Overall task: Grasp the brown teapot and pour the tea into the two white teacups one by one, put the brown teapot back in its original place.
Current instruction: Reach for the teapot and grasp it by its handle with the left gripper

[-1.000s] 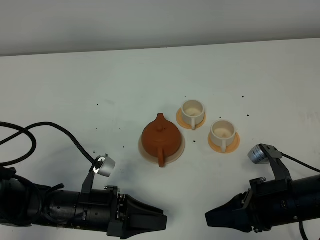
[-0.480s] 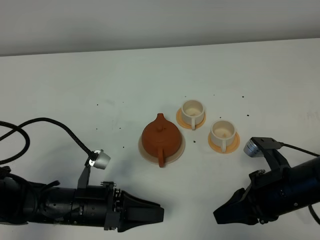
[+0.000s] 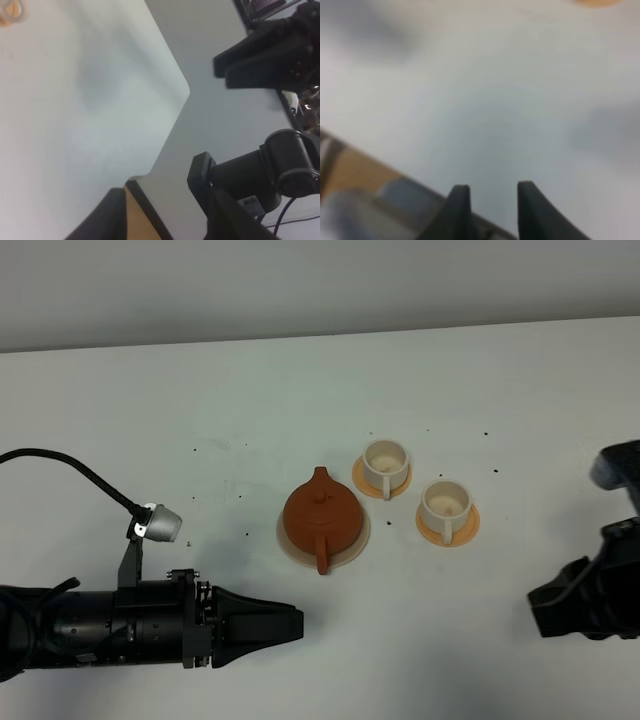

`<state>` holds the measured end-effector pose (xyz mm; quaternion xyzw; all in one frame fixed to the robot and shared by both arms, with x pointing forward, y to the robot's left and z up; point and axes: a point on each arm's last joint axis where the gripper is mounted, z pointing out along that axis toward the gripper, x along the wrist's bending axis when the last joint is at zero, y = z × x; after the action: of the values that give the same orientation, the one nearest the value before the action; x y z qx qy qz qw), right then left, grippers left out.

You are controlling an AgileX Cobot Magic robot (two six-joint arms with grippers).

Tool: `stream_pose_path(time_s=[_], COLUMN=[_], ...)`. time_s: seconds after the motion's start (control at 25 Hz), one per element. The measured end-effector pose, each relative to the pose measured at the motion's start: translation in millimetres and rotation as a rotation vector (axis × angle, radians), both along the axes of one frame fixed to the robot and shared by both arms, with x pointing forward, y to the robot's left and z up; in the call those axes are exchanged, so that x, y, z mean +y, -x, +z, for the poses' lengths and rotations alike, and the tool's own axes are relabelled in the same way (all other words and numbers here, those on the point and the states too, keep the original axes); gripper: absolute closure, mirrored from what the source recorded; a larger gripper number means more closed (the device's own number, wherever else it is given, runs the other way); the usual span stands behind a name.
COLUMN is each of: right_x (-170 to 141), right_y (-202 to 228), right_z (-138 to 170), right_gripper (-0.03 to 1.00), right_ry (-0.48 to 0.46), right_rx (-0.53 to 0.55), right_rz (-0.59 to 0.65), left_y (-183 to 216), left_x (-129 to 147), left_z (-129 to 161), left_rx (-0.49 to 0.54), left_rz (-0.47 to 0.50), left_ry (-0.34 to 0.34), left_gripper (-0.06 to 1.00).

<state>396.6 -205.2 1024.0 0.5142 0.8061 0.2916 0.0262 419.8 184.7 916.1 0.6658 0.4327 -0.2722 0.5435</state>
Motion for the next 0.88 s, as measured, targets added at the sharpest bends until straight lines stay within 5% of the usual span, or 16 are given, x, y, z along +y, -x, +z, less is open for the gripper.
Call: stream_pose_path(time_s=[0.28, 0.88], right_x=[-43.9, -79.8], right_y=[54.3, 135.9], right_z=[35.3, 35.5], right_gripper=[0.72, 0.72], right_ry=[0.100, -0.050], right_rx=[-0.161, -0.476], right_rz=[-0.164, -0.203], left_y=[0.2, 0.1], left_x=[1.1, 1.7], left_z=[4.9, 3.1], left_rx=[-0.001, 0.001], left_rz=[0.019, 0.021], left_ry=[-0.025, -0.046], left_gripper=[0.56, 0.56])
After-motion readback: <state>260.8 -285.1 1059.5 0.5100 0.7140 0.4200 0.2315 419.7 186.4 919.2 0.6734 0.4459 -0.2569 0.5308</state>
